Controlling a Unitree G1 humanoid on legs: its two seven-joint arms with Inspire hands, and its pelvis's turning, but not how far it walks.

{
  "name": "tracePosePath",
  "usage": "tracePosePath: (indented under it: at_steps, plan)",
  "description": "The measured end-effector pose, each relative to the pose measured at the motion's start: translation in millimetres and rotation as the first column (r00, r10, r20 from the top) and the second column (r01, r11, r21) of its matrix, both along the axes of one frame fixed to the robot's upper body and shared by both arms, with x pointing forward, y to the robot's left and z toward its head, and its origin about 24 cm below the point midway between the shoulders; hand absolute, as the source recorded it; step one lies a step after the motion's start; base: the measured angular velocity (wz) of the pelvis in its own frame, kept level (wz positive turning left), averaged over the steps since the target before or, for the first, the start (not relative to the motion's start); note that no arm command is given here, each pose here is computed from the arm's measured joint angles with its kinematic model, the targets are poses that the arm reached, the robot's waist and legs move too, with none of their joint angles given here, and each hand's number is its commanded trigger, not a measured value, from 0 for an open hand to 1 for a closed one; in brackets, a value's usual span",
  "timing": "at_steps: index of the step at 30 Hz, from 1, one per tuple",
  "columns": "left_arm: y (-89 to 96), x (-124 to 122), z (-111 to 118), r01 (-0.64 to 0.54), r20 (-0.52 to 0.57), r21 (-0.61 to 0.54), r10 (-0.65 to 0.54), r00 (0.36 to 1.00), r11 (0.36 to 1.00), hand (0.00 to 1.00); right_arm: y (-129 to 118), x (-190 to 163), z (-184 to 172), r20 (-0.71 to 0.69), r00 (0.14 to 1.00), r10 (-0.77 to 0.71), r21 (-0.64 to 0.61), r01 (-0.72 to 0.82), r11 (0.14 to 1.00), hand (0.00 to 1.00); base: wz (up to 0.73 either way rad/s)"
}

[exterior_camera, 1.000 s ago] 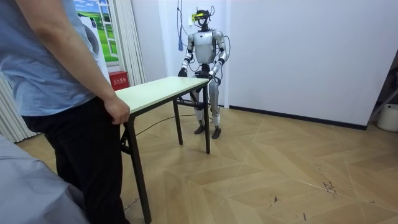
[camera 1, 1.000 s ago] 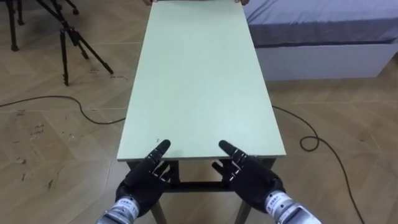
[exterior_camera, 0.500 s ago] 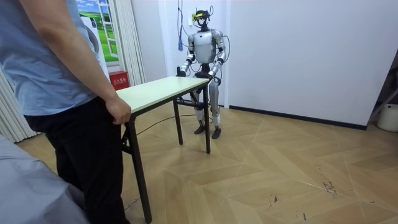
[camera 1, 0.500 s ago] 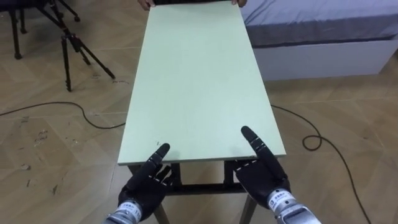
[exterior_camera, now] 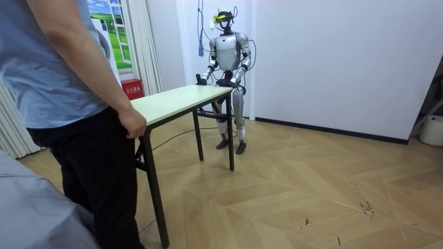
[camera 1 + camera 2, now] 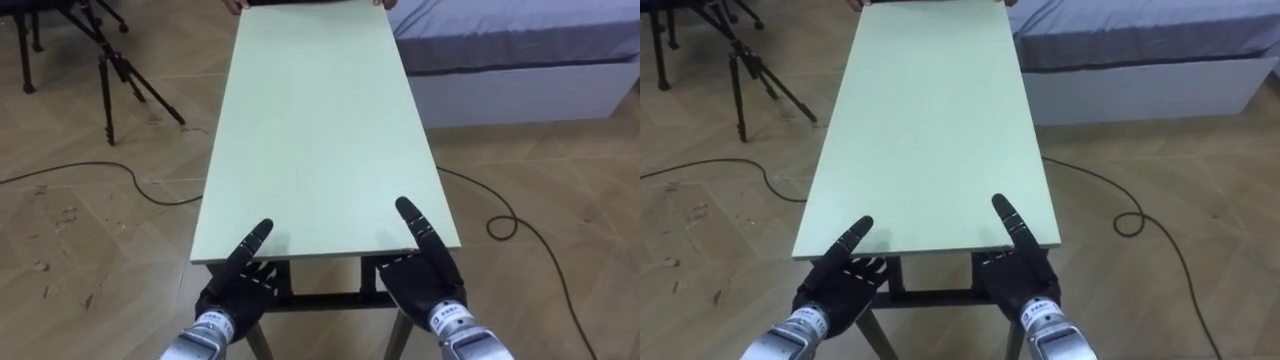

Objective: Move table with human

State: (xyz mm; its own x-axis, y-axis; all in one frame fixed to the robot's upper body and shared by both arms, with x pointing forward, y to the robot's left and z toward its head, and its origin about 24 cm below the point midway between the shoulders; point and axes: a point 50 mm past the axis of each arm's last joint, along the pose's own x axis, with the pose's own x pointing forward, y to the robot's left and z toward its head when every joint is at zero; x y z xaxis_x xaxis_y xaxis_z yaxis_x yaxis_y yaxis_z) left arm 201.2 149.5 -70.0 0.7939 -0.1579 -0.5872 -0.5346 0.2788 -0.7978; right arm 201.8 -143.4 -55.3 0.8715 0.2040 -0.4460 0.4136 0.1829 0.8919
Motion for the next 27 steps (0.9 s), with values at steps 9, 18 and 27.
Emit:
tracePosePath:
  at_steps: [9, 18, 27]
  plan:
    - [-0.7, 6.2, 9.9, -0.026, 0.045, -0.037, 0.027, 0.999, 0.999, 1.00, 0.8, -0.2, -1.1, -0.021, 1.000, -0.005, -0.004, 0.005, 1.000, 1.00, 0.00]
    - [-9.9, 5.4, 10.4, -0.028, 0.008, -0.076, 0.029, 1.000, 0.997, 1.00, -3.6, -2.2, -9.8, -0.089, 0.996, -0.029, -0.056, 0.024, 0.998, 1.00, 0.03]
    - [-9.7, 5.3, 10.0, -0.005, 0.007, -0.029, 0.005, 1.000, 1.000, 1.00, -2.9, -1.8, -9.6, -0.087, 0.996, -0.030, -0.058, 0.025, 0.998, 1.00, 0.00]
